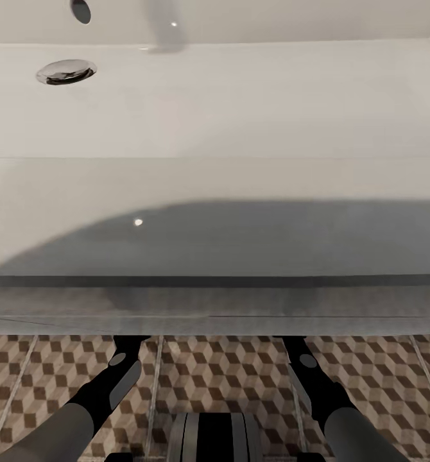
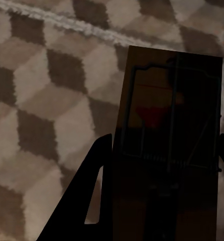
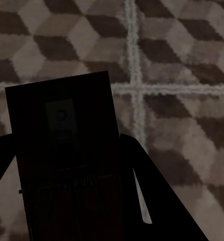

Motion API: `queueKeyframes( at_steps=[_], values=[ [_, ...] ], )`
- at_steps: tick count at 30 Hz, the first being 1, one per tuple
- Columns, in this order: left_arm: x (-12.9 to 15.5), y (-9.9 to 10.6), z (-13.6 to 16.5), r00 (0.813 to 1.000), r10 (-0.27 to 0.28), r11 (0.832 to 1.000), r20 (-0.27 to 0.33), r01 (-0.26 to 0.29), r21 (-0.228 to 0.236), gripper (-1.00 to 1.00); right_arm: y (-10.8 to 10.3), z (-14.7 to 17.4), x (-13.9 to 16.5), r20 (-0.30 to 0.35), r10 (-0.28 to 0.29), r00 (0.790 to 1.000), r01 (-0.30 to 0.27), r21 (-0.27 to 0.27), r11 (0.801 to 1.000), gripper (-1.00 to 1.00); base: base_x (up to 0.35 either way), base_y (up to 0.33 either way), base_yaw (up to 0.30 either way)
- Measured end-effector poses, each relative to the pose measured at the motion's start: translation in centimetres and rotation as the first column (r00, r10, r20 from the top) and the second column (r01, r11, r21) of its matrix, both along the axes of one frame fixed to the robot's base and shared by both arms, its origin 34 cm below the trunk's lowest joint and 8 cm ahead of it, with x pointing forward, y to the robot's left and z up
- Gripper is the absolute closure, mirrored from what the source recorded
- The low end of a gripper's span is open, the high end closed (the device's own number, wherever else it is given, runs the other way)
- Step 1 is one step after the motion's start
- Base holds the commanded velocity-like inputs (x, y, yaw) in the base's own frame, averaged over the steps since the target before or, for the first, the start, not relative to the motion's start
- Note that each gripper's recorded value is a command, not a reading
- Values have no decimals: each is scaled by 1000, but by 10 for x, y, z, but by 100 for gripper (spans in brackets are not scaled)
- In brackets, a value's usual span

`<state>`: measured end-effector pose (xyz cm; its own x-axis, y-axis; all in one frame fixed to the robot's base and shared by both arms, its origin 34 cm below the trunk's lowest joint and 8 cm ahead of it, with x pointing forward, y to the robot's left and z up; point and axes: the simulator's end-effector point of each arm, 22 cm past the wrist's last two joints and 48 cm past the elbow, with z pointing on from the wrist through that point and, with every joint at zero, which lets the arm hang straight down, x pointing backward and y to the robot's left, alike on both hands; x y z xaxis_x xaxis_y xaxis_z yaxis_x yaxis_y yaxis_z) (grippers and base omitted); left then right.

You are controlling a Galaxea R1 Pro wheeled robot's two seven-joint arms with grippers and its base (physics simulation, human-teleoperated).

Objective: Take the four mousetraps from the cabinet in the bathroom and place them on the bathroom floor. Make sure all four end up on the same floor surface, and ensure that at least two of them are either under or directly next to the same bathroom sink.

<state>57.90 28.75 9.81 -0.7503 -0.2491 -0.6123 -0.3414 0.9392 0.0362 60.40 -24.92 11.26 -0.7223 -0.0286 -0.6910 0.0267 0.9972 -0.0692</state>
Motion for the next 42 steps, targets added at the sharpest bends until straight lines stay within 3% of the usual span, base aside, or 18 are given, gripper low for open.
queueKeyframes(
  at_steps=[42],
  values=[
    [0,-4,0,1000,-12,1000,1,12,-6,100,0,0,0,0,3,1000,-3,-1,1000,100,0,0,0]
  ],
)
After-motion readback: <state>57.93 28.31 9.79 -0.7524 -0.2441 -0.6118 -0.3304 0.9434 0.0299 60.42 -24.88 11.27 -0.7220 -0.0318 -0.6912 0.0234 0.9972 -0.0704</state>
